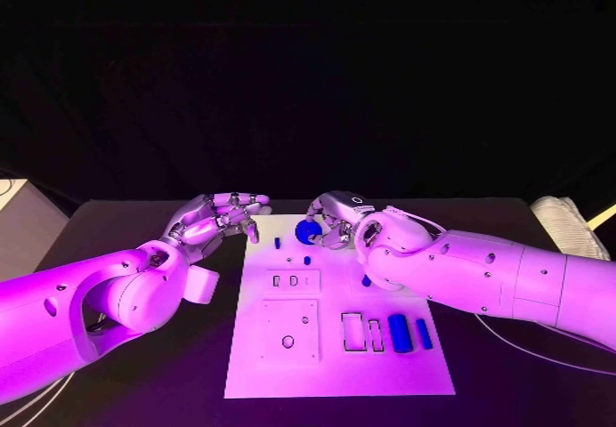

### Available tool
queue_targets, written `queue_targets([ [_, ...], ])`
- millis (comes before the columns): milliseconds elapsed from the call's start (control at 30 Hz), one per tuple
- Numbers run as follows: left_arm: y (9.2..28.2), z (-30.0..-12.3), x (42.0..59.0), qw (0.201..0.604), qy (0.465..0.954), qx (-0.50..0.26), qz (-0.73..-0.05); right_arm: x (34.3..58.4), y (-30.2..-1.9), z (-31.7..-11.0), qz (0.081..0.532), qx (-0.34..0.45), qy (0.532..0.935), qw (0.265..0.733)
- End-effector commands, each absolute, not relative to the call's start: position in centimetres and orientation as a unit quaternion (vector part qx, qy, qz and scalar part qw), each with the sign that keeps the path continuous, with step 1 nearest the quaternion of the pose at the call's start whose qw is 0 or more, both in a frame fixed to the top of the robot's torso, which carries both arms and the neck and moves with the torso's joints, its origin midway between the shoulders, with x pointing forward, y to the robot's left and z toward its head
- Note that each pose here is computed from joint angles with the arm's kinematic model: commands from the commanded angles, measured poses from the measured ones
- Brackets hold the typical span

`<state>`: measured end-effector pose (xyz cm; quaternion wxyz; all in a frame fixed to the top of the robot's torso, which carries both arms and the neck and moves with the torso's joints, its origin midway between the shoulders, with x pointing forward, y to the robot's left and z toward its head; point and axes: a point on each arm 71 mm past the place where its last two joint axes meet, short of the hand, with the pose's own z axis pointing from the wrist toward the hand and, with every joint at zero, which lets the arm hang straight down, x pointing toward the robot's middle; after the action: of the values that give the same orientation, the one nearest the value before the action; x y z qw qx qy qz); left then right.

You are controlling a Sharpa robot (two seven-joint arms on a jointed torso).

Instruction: Assemble the parts on the task board

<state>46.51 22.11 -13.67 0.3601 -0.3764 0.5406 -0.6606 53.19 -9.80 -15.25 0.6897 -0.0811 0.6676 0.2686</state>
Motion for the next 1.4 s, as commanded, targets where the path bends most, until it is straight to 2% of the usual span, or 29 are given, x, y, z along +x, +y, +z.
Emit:
queue_targets([
  [33, 21.8, -13.5, 46.4, 0.352, 0.540, -0.372, -0.669, 53.4, -9.6, -15.6, 0.260, -0.098, 0.674, 0.685],
  [667, 21.9, -13.5, 46.4, 0.352, 0.540, -0.372, -0.668, 54.2, -9.3, -16.7, 0.240, -0.102, 0.688, 0.677],
  [1400, 22.0, -13.6, 46.5, 0.353, 0.541, -0.373, -0.666, 54.2, -9.3, -17.0, 0.246, -0.095, 0.692, 0.671],
])
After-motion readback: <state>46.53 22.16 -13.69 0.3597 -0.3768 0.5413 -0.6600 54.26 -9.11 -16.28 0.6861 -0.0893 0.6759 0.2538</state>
